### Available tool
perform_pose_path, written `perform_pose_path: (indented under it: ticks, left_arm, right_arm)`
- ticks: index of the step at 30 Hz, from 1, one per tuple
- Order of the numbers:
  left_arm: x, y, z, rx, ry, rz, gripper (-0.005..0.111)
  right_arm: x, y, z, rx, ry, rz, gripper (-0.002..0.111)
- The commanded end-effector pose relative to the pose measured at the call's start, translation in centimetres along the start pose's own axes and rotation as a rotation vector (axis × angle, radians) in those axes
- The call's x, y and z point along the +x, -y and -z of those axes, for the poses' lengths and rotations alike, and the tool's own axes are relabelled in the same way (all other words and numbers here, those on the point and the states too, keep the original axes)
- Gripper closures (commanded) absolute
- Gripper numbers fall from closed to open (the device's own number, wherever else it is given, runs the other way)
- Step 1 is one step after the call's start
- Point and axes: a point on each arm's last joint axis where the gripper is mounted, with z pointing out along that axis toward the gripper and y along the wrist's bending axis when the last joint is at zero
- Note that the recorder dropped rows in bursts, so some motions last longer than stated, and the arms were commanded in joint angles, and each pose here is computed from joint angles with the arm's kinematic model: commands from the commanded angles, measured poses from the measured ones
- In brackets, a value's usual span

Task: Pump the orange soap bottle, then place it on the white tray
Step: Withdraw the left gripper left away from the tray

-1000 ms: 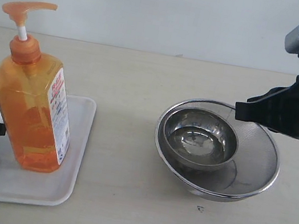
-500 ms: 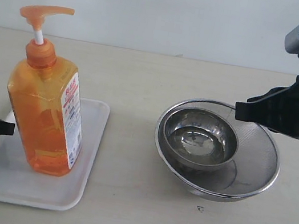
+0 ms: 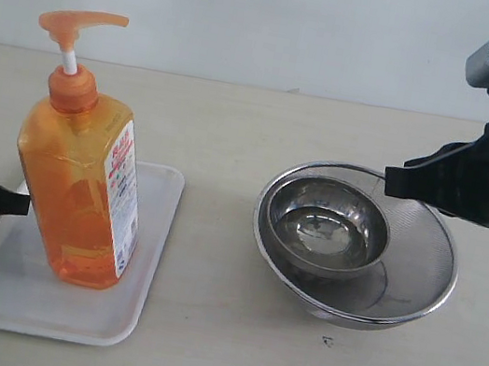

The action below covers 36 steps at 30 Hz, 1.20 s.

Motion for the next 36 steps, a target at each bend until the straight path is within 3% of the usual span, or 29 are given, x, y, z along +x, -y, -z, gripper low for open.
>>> perform_pose_path:
  ticks: [1, 7, 11, 18, 30, 34, 36]
  left_arm:
    - [-0.7, -0.2, 0.9, -0.024, 0.005, 0.017, 0.102]
    - [-1.6, -0.1, 4.1, -0.044, 0.037, 0.031, 0.102]
    - [-1.0, 0.2, 6.8, -0.034, 0.113, 0.072, 0.102]
    - [1.5, 0.6, 11.3, 0.016, 0.268, 0.274, 0.102]
    - [1.2, 0.8, 15.2, 0.046, 0.455, 0.260, 0.102]
    - [1.5, 0.8, 16.3, 0.058, 0.475, 0.348, 0.102]
    - [1.7, 0.9, 19.0, 0.085, 0.590, 0.371, 0.102]
  right_arm:
    - [0.0, 0.0, 0.2, 0.001, 0.006, 0.005, 0.108]
    - [0.0, 0.0, 0.2, 0.001, 0.006, 0.005, 0.108]
    - [0.0, 0.0, 0.2, 0.001, 0.006, 0.005, 0.108]
    - [0.0, 0.0, 0.2, 0.001, 0.006, 0.005, 0.108]
    - [0.0, 0.0, 0.2, 0.001, 0.006, 0.005, 0.108]
    - [0.0, 0.0, 0.2, 0.001, 0.006, 0.005, 0.108]
    - [0.0, 0.0, 0.2, 0.001, 0.006, 0.005, 0.108]
